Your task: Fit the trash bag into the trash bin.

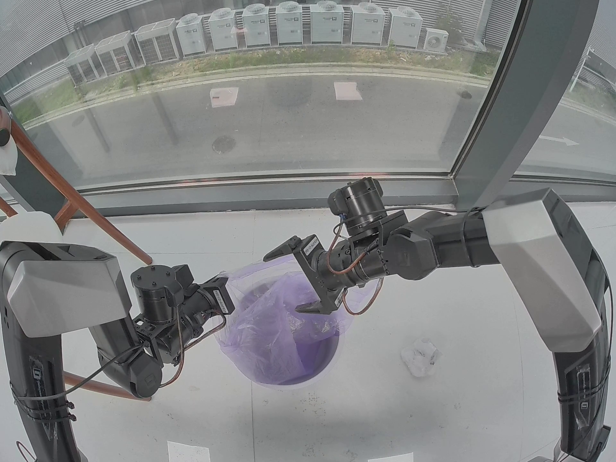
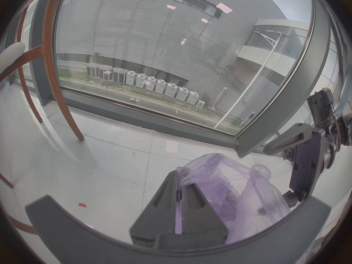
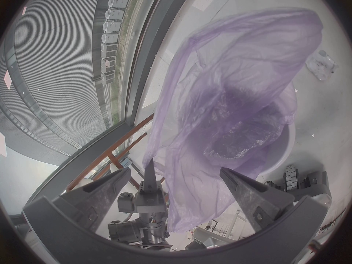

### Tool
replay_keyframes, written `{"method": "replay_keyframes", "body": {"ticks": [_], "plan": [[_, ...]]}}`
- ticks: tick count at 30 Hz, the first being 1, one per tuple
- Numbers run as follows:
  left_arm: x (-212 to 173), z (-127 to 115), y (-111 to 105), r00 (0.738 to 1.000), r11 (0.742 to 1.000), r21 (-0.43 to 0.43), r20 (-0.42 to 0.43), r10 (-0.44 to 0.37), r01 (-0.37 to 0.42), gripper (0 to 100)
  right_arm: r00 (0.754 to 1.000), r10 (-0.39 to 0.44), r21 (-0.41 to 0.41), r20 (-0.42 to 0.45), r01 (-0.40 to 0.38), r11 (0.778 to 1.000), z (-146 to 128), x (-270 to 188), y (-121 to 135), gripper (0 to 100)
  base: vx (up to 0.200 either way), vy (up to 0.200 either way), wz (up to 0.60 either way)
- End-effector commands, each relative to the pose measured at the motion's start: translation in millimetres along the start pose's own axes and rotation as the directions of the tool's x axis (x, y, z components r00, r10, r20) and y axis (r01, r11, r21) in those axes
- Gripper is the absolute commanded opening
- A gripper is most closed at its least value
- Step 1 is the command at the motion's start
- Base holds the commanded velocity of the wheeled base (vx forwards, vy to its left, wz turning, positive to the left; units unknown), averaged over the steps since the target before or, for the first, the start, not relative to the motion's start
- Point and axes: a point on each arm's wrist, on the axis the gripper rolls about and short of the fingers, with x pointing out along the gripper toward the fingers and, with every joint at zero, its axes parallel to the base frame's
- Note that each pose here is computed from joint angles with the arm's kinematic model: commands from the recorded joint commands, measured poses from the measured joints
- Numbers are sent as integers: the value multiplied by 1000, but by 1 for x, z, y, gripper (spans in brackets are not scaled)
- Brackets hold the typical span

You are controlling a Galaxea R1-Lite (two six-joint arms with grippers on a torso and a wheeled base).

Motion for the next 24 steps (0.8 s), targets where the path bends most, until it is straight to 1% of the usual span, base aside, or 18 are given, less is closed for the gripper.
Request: {"method": "replay_keyframes", "body": {"ticks": [1, 2, 4, 6, 9, 12, 13, 14, 15, 16, 17, 18, 19, 20, 21, 22, 23, 24], "plan": [[0, 1, -1, 1000, 1000, -1, 4, -2, 2, 0, 1000, -30, 0, -5, 30, 1000, -2, 14, -9, 100, 0, 0, 0], [0, 1, 0, 1000, 1000, -1, 4, 0, 0, 0, 999, -36, -7, -6, 36, 999, -2, 16, -11, 0, 0, 0, 0], [0, 1, -1, 1000, 1000, -1, 5, -2, 2, 0, 999, -49, -10, -10, 49, 999, -2, 19, -16, 0, 0, 0, 0], [0, 1, 1, 1000, 1000, -1, 3, 2, -2, 0, 997, -71, -16, -23, 71, 997, -7, 24, -19, 0, 0, 0, 0], [0, 3, 5, 1000, 1000, -2, 8, 14, -14, 0, 991, -130, -44, -41, 128, 991, -14, 19, -21, 0, 0, 0, 0], [1, 5, 13, 999, 999, -8, 18, 38, -38, 0, 973, -224, -72, -61, 220, 973, -23, 2, -22, 0, 0, 0, 0], [1, 5, 13, 999, 999, -8, 18, 38, -38, 0, 973, -224, -72, -61, 220, 973, -23, 2, -22, 0, 0, 0, 0], [1, 7, 21, 998, 998, -10, 23, 60, -60, 0, 944, -322, -90, -75, 315, 945, -30, -11, -31, 0, 0, 0, 0], [1, 8, 23, 998, 998, -11, 24, 65, -64, 0, 935, -345, -96, -77, 338, 936, -32, -14, -34, 0, 0, 0, 0], [1, 9, 27, 997, 997, -14, 27, 78, -77, 0, 919, -387, -115, -78, 377, 919, -37, -20, -41, 0, 0, 0, 0], [1, 9, 27, 997, 997, -14, 27, 78, -77, 0, 919, -387, -115, -78, 377, 919, -37, -20, -41, 0, 0, 0, 0], [0, 10, 35, 995, 995, -15, 27, 100, -100, 0, 894, -442, -168, -72, 426, 889, -44, -27, -55, 0, 0, 0, 0], [0, 10, 35, 995, 995, -15, 27, 100, -100, 0, 893, -445, -172, -72, 428, 887, -44, -28, -55, 0, 0, 0, 0], [-2, 8, 38, 994, 994, -16, 15, 112, -112, 0, 877, -475, -227, -77, 448, 865, -48, -33, -66, 0, 0, 0, 0], [-2, 7, 39, 993, 993, -16, 10, 114, -114, 0, 874, -480, -239, -77, 451, 860, -49, -34, -68, 0, 0, 0, 0], [-5, 3, 40, 993, 993, -14, -7, 120, -120, 0, 867, -492, -277, -77, 455, 846, -52, -36, -76, 0, 0, 0, 0], [-6, 3, 40, 993, 993, -14, -8, 121, -121, 0, 867, -492, -286, -74, 454, 844, -53, -36, -77, 0, 0, 0, 0], [-7, 2, 40, 992, 992, -14, -15, 123, -123, 0, 872, -485, -319, -67, 442, 838, -61, -34, -79, 0, 0, 0, 0]]}}
